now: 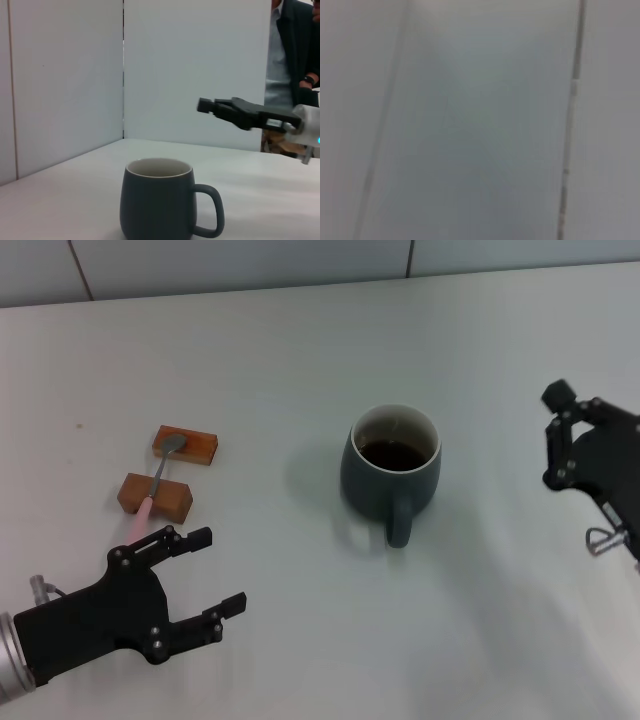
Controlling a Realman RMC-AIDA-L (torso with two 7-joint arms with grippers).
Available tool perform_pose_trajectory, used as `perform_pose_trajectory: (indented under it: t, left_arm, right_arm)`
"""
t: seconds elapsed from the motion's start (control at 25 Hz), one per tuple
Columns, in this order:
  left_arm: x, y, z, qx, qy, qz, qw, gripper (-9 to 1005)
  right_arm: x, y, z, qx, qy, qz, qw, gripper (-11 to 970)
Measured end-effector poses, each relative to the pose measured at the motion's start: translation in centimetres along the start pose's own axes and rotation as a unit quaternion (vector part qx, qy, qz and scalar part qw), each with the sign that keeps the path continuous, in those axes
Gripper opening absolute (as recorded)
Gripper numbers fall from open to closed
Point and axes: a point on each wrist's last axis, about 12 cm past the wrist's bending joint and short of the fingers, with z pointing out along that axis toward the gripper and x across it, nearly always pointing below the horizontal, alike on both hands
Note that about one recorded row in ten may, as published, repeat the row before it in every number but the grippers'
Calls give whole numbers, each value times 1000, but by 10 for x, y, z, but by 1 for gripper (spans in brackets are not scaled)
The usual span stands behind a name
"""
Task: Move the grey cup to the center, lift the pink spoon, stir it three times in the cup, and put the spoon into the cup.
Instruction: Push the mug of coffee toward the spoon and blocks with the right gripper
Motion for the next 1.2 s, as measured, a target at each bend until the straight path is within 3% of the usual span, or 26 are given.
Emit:
perform_pose_trajectory:
  t: [0.2, 0.4, 0.84, 1.2]
  left_arm:
    - [-1, 0, 0, -2, -4, 0, 1000, 800]
    - [-2, 1, 0, -4, -7, 1, 1000, 800]
    - [-7, 3, -2, -6, -24, 2, 1000, 800]
    - [-6, 3, -2, -4, -22, 2, 1000, 800]
  right_arm:
    - [9, -7, 22, 13, 44, -6, 999, -2]
    - [19, -5, 43, -20, 97, -33, 995, -2]
    - [32, 16, 56, -85, 152, -116, 978, -3]
    - [28, 34, 71, -98, 150, -100, 979, -3]
